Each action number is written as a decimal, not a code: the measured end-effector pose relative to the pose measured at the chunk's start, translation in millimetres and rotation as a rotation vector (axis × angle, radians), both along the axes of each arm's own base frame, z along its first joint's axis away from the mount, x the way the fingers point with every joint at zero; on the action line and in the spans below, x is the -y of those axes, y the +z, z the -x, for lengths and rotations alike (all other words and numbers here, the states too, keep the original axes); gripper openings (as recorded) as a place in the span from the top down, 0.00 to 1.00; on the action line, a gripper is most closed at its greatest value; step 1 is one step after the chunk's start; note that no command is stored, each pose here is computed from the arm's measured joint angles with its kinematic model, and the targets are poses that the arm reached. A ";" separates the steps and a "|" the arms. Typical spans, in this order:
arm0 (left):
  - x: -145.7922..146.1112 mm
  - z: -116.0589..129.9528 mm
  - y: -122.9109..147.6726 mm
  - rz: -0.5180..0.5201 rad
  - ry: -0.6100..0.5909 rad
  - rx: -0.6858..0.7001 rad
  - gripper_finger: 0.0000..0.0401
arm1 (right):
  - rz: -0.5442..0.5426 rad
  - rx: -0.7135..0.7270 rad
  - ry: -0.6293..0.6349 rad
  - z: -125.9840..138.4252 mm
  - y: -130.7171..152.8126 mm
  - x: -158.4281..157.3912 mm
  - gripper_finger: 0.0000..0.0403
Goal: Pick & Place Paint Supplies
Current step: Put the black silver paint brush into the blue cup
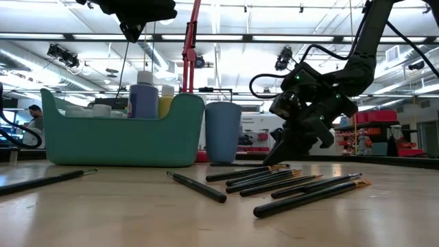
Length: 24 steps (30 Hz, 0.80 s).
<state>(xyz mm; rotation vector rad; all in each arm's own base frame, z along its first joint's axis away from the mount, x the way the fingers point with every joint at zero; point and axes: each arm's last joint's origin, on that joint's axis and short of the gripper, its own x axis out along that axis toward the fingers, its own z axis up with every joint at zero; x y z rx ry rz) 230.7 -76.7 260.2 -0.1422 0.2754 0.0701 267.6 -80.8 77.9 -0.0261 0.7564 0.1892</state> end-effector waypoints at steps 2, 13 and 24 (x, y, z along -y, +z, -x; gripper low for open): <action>0.0 0.0 0.0 0.000 0.000 0.000 0.79 | -0.025 -0.003 -0.004 -0.7 -0.2 -3.0 0.96; 0.0 0.0 0.0 0.000 0.000 0.000 0.79 | -0.018 -0.003 0.044 -0.9 17.2 -27.4 0.97; 0.1 0.0 0.0 -0.007 -0.002 0.000 0.79 | 0.095 -0.087 -0.012 9.6 36.0 -38.4 0.99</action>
